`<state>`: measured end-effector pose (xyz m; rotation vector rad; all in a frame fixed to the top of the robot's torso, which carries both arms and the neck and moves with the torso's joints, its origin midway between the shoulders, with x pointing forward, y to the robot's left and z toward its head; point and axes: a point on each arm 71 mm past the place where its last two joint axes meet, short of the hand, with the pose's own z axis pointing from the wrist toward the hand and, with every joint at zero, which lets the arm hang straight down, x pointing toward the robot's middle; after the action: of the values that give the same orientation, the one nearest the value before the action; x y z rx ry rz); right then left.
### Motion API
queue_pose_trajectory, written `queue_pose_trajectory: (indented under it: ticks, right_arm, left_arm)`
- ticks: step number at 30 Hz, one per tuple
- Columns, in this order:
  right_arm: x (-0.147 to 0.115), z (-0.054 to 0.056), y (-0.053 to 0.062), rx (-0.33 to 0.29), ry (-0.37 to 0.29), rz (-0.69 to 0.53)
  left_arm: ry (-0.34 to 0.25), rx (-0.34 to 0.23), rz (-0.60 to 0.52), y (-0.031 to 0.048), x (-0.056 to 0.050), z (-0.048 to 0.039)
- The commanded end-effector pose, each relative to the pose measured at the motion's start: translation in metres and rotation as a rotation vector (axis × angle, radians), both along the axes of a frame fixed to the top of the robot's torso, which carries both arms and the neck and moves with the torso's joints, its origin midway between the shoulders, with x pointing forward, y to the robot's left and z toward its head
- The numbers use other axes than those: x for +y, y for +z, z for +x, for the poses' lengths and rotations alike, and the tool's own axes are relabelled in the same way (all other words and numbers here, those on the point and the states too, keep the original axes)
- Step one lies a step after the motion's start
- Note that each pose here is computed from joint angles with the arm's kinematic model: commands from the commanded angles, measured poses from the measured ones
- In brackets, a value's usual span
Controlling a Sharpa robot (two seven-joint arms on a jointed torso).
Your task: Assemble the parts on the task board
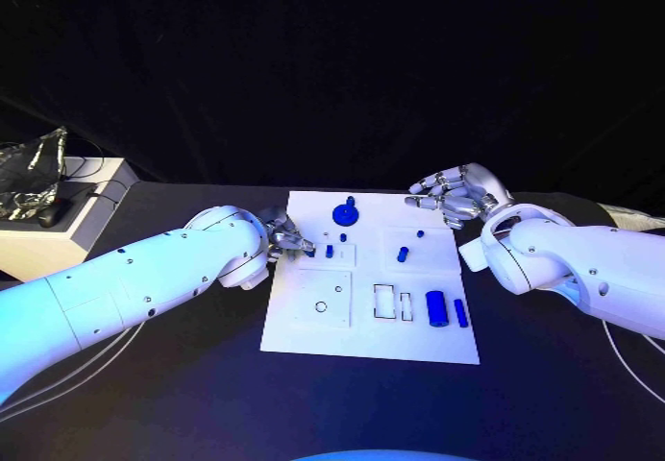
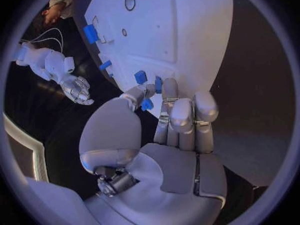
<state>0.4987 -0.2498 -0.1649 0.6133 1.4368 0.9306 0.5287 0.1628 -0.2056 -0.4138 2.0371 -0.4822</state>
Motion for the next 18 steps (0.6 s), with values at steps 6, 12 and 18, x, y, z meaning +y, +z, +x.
queue_pose_trajectory:
  ticks: [6,12,18]
  right_arm:
    - [0.0012,-0.0005,0.0,0.0,0.017,-0.002]
    - [0.0007,-0.0005,-0.0002,0.001,0.017,-0.002]
    - [0.0004,-0.0006,-0.0002,0.001,0.016,-0.002]
  left_arm:
    - [-0.024,0.022,0.031,-0.0053,-0.0018,-0.0024]
    - [-0.033,0.03,0.045,-0.0059,-0.001,-0.0032]
    - [-0.038,0.035,0.053,-0.0063,-0.0011,-0.0034]
